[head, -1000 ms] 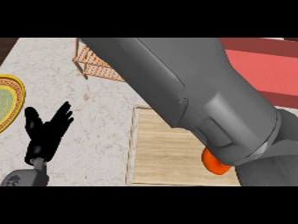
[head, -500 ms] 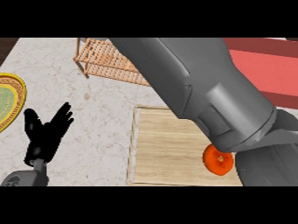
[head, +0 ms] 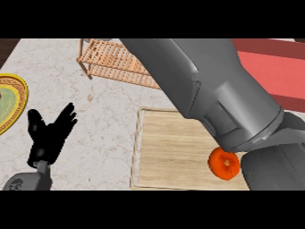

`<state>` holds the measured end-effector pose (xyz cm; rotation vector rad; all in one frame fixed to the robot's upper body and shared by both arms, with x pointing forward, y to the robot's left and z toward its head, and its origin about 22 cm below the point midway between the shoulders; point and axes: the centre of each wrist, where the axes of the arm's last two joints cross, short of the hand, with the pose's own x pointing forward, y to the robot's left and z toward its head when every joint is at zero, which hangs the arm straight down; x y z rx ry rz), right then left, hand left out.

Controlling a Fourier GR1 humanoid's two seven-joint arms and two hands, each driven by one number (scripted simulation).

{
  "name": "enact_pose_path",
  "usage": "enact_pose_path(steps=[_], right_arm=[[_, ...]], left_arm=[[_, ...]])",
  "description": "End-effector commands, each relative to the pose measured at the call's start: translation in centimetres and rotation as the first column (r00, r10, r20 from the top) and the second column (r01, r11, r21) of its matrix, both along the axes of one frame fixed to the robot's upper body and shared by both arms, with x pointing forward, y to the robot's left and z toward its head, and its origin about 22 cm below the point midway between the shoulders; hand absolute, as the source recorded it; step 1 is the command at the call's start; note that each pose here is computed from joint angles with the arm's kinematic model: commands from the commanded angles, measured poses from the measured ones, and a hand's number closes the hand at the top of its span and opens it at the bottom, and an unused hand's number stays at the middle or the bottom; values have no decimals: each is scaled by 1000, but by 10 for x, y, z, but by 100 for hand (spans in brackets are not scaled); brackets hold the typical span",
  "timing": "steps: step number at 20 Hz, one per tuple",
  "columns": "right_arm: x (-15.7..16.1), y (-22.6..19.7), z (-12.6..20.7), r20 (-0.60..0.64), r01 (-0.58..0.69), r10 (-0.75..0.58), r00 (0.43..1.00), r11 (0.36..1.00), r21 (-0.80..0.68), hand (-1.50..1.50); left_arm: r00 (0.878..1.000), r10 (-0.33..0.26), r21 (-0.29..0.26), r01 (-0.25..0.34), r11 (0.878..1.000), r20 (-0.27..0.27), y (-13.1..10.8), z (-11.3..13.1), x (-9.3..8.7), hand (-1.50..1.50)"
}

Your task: Pick the lemon from the tray and place it in the tiered shelf

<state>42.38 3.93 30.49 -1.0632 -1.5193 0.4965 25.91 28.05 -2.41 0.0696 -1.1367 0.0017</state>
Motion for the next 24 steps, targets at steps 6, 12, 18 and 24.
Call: enact_pose_path(steps=[6,12,18,24], right_arm=[[3,-5,6,36,63,-70,997,986,156,150],[5,-13,9,94,47,-84,992,940,339,-150],[-1,-12,23,159,-2,-101,982,839,544,-150],[-1,-26,56,268,1,-218,938,778,628,-150]], left_arm=[[1000,2,-9,-2,1000,-11,5,0,0,0],[1000,7,7,-7,1000,-5,13,3,-8,0],[1000,24,-8,-24,1000,-7,-7,0,1,0],[999,29,-10,-29,1000,-26,-5,1,5,0]])
